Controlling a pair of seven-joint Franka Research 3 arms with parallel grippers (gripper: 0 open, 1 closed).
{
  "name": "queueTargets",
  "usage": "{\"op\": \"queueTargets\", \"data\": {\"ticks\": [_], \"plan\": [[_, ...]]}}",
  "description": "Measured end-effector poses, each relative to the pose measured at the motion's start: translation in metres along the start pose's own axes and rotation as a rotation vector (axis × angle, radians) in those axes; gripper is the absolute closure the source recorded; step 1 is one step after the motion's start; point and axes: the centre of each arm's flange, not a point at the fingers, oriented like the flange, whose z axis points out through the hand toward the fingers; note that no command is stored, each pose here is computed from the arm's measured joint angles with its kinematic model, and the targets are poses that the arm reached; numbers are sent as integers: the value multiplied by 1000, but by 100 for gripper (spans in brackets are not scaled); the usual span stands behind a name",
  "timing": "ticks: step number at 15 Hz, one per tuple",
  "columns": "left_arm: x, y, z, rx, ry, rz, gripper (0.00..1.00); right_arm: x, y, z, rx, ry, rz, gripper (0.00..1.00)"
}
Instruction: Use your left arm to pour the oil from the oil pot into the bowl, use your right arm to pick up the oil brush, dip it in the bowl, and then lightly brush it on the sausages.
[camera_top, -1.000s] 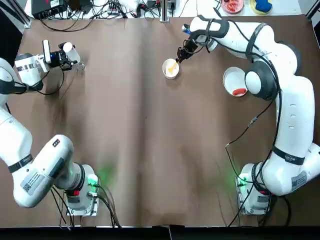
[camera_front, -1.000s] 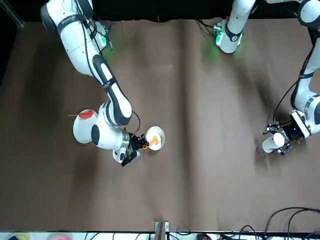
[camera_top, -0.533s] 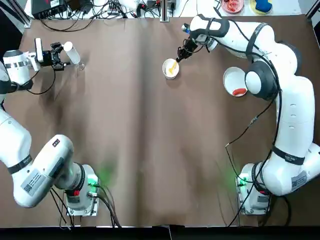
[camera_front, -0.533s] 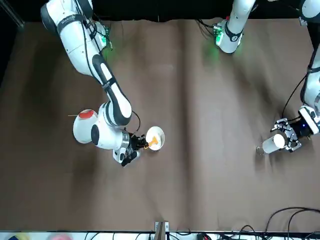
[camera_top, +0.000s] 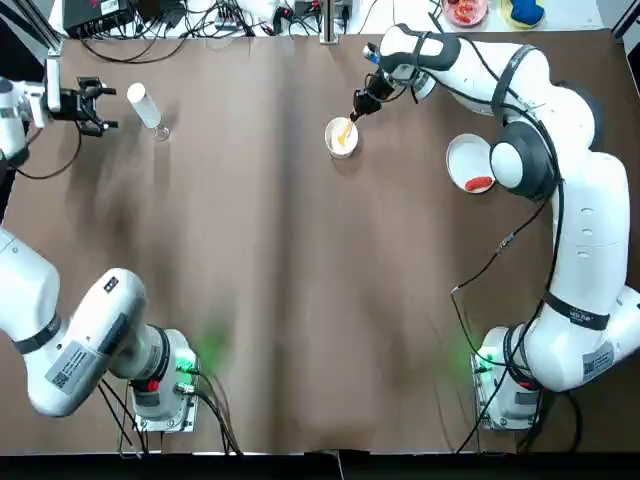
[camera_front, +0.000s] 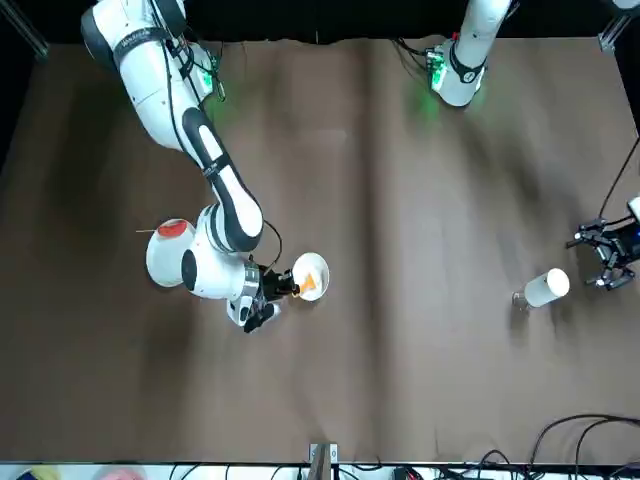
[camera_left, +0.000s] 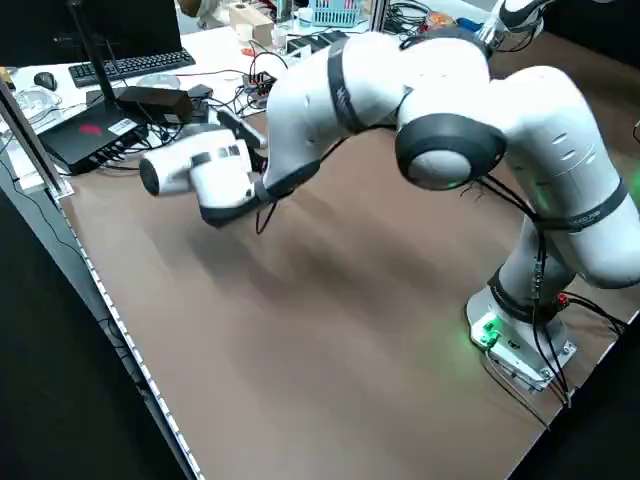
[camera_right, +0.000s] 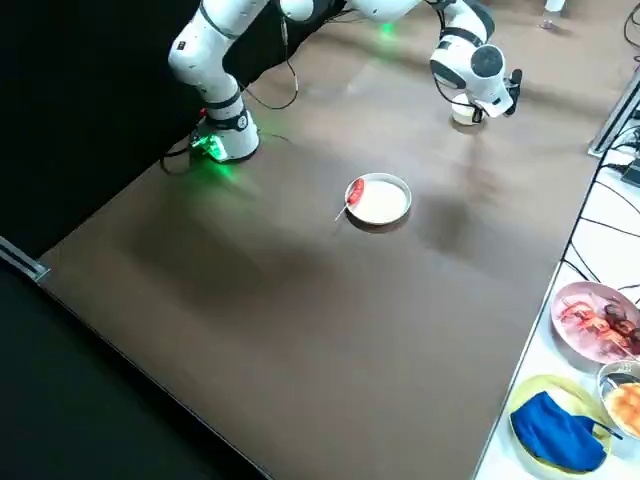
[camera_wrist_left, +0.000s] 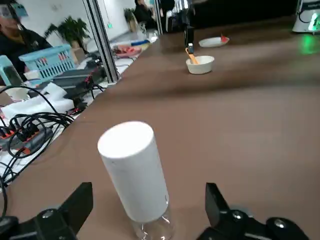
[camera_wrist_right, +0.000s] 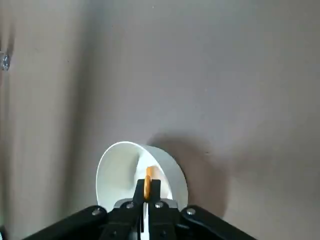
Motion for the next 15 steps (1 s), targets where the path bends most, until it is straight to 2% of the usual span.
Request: {"op": "queueTargets", "data": {"ticks": [2, 4, 6, 7, 11, 13, 15], "plan": [[33, -12, -3, -42, -63, -4, 1, 0, -9, -4, 20, -30, 53, 96], [81, -33, 18, -102, -116, 0, 1, 2, -27, -19, 43, -52, 99, 96], [139, -56, 63, -174, -167, -2, 1, 7, -45, -47, 64, -61, 143, 96], [180, -71, 111, -232, -239, 3, 1, 12, -55, -89, 82, -57, 189, 96], [214, -82, 189, -275, -321, 3, 1, 12, -38, -185, 82, -88, 264, 96], [232, -83, 223, -274, -388, -29, 1, -1, -5, -219, 37, -167, 292, 96], [252, -73, 249, -237, -469, -145, 1, -17, 34, -239, -23, -255, 317, 96]]}}
